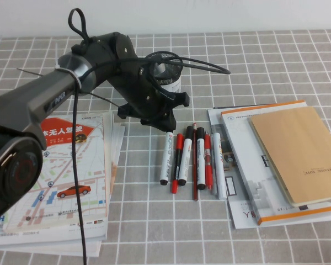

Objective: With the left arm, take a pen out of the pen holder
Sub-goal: 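Take a marker out of the pen holder and lay it on the table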

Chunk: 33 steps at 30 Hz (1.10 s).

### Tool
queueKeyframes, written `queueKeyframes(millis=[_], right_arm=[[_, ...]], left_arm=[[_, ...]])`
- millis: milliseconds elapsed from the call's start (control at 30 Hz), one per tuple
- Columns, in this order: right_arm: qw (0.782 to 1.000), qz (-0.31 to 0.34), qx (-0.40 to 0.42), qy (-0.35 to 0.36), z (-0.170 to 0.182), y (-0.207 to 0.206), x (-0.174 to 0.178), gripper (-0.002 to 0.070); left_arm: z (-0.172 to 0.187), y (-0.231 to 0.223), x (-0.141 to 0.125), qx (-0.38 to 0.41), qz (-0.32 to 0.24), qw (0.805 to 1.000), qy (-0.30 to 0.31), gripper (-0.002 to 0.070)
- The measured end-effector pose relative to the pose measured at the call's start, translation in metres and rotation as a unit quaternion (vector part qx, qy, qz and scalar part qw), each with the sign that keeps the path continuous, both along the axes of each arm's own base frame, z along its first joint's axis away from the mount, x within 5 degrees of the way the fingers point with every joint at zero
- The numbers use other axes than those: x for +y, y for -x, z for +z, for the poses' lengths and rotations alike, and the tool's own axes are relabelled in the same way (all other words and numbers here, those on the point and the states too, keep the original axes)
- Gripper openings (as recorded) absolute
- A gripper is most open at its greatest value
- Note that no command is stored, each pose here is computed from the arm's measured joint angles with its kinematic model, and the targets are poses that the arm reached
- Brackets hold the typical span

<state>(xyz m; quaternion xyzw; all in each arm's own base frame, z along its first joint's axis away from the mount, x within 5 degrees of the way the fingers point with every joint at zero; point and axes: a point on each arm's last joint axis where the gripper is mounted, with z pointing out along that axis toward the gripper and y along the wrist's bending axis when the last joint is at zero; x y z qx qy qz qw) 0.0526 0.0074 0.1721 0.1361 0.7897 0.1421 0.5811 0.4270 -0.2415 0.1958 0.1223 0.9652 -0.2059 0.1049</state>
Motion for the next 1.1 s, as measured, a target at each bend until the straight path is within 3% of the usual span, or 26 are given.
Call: queueKeyframes(millis=[367, 667, 867, 1100], right_arm=[[1.000, 0.000, 0.000, 0.000, 0.000, 0.000, 0.000, -0.0013], [1.000, 0.000, 0.000, 0.000, 0.000, 0.000, 0.000, -0.0013], [1.000, 0.000, 0.000, 0.000, 0.000, 0.000, 0.000, -0.0013], [1.000, 0.000, 0.000, 0.000, 0.000, 0.000, 0.000, -0.0013]], left_arm=[[-0.006, -0.001, 0.001, 0.021, 0.031, 0.999, -0.003, 0.0107], [-0.009, 0.001, 0.001, 0.042, 0.052, 0.998, -0.004, 0.0280], [-0.009, 0.001, 0.001, 0.041, 0.048, 0.998, -0.005, 0.0307], [0.030, 0.007, 0.006, -0.017, 0.008, 1.000, -0.007, 0.0309]])
